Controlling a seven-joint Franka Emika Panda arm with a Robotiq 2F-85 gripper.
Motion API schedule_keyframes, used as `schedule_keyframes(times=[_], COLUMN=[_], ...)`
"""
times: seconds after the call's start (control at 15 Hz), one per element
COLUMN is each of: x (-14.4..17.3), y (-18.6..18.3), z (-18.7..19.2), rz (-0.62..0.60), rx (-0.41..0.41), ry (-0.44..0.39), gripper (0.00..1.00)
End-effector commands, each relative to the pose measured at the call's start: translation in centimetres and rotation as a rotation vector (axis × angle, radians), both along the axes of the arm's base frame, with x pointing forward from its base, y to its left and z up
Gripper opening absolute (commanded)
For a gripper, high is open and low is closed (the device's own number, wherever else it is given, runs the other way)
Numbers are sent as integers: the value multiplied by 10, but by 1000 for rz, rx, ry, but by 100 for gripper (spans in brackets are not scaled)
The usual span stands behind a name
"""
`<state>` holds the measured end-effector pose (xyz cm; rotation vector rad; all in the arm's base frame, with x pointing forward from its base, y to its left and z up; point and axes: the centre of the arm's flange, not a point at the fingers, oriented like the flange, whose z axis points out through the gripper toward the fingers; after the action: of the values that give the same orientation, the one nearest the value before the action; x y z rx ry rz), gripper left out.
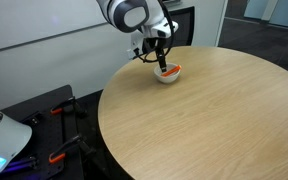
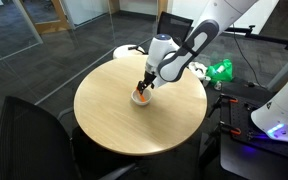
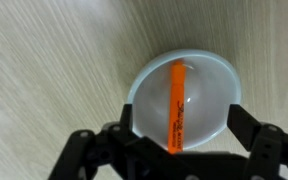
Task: Take the marker out of the bowl and put it on the table
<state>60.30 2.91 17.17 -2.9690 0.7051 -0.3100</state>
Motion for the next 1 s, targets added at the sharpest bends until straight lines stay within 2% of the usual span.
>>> schedule_keyframes(times=[0.0,0.27,0.33,0.73,0.87,0.93], x=[20,33,37,53,56,57], y=[2,2,2,0,1,2], z=[-9,-15,-17,-30,-34,-35], rz=[10,12,12,11,13,13], rx=[-5,-6,-6,-6,-7,-9], ry=[-15,-21,-20,-14,-9,-7], gripper=[82,65,68,63,57,45])
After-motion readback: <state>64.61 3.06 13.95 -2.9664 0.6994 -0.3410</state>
